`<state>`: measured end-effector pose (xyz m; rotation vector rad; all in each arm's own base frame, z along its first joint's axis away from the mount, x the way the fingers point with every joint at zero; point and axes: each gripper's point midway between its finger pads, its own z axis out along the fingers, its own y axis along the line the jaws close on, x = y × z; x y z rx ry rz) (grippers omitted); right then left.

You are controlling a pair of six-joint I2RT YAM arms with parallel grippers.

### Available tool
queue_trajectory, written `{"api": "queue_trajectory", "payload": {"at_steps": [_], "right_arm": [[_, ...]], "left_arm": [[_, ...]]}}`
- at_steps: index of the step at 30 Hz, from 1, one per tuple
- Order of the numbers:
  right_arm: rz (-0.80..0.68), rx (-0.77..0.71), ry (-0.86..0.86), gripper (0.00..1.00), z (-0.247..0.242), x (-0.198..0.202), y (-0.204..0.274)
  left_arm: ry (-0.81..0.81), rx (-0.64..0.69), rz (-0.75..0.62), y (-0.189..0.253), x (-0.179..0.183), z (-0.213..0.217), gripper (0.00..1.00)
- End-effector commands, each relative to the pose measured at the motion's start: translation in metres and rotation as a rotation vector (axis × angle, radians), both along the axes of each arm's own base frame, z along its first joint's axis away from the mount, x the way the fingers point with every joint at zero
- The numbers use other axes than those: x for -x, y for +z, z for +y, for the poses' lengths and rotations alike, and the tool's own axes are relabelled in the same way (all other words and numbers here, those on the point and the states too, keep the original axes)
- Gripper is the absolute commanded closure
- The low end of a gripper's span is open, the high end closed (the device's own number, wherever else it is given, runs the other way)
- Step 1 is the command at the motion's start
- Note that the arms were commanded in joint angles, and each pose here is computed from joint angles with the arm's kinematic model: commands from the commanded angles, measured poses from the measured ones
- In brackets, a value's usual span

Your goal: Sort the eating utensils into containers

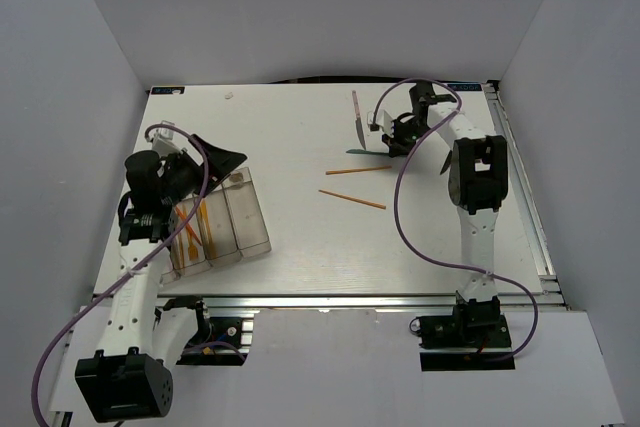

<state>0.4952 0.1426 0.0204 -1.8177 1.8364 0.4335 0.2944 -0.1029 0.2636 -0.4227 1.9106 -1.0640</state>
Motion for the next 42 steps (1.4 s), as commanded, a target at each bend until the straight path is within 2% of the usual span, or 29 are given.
{"api": "queue_trajectory", "payload": {"at_steps": [1,7,13,17,18,21,22,24,29,31,36,40,42], "right_arm": [[0.042,0.093,-0.026,0.88,-0.021,0.012,-0.024],[0.022,0.002,-0.077,1.00,-0.010,0.015,0.012],[0.031,-0.175,-0.077,1.00,0.017,0.034,0.080],[0.153,-0.319,-0.115,1.00,0.049,0.062,0.116],[0.216,-0.360,-0.166,1.00,0.061,0.069,0.125],[0.302,-0.414,-0.135,1.00,0.105,0.095,0.142],[0.376,-0.416,-0.191,1.00,0.117,0.106,0.142],[0.431,-0.447,-0.188,1.00,0.154,0.126,0.154],[0.541,-0.511,-0.203,1.00,0.212,0.167,0.169],[0.528,-0.520,-0.188,1.00,0.230,0.176,0.175],[0.589,-0.577,-0.157,1.00,0.251,0.192,0.194],[0.580,-0.587,-0.160,1.00,0.254,0.193,0.199],[0.577,-0.587,-0.157,1.00,0.254,0.193,0.199]], "left_arm": [[0.031,0.009,-0.006,0.006,0.003,0.002,0.02],[0.031,0.013,0.045,-0.004,0.001,-0.017,0.02],[-0.011,-0.011,0.109,-0.019,-0.005,-0.054,0.02],[-0.020,0.013,0.104,-0.021,-0.015,-0.072,0.04],[-0.016,0.012,0.118,-0.028,-0.019,-0.075,0.05],[-0.014,0.033,0.134,-0.033,-0.033,-0.089,0.14],[-0.013,0.045,0.145,-0.033,-0.035,-0.094,0.17],[-0.016,0.034,0.162,-0.037,-0.045,-0.103,0.22],[0.047,0.020,0.178,-0.042,-0.060,-0.103,0.25],[0.047,0.017,0.178,-0.041,-0.061,-0.105,0.25],[0.047,0.006,0.198,-0.046,-0.058,-0.105,0.36],[0.050,0.003,0.217,-0.051,-0.051,-0.103,0.44],[0.053,0.004,0.224,-0.055,-0.048,-0.101,0.52]]}}
